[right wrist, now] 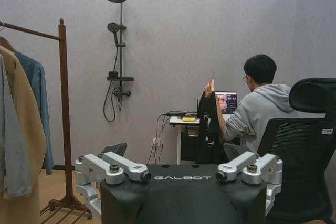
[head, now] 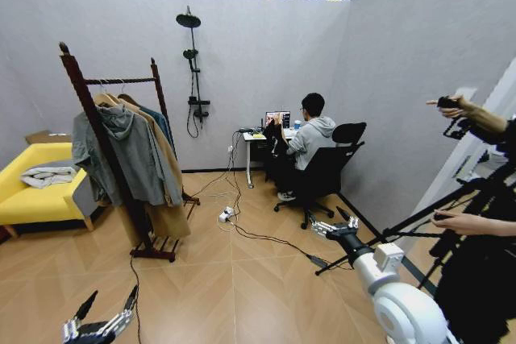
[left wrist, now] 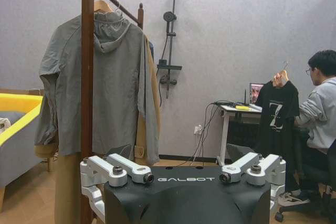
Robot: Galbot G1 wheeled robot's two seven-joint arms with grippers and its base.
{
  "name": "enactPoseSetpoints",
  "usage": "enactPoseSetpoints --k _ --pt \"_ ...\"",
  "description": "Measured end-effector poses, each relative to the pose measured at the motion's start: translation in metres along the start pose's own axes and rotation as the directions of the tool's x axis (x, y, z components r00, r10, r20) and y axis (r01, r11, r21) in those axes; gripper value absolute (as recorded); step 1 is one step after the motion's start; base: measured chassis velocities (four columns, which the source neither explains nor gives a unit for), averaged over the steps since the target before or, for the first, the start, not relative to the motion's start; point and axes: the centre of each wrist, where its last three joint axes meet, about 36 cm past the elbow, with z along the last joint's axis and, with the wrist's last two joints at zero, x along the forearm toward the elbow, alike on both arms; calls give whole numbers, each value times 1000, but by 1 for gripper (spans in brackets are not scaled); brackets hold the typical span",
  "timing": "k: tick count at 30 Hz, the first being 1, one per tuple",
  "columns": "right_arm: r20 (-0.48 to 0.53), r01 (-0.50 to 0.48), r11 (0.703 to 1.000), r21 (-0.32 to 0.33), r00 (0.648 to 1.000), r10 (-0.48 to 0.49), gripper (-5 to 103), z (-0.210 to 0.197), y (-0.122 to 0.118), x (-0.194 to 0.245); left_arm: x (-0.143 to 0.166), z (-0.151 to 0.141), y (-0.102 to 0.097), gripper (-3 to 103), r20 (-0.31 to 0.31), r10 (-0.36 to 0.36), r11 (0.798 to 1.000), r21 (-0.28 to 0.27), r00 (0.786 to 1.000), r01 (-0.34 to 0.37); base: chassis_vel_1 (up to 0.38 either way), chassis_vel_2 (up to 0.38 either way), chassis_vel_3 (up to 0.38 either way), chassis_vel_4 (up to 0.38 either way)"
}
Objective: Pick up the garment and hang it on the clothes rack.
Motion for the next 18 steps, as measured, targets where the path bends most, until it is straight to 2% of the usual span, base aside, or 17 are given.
enactPoseSetpoints --k 18 --pt "1 0 1000 1 1000 0 100 0 0 0 0 0 0 100 0 0 1000 0 1000 0 0 0 0 0"
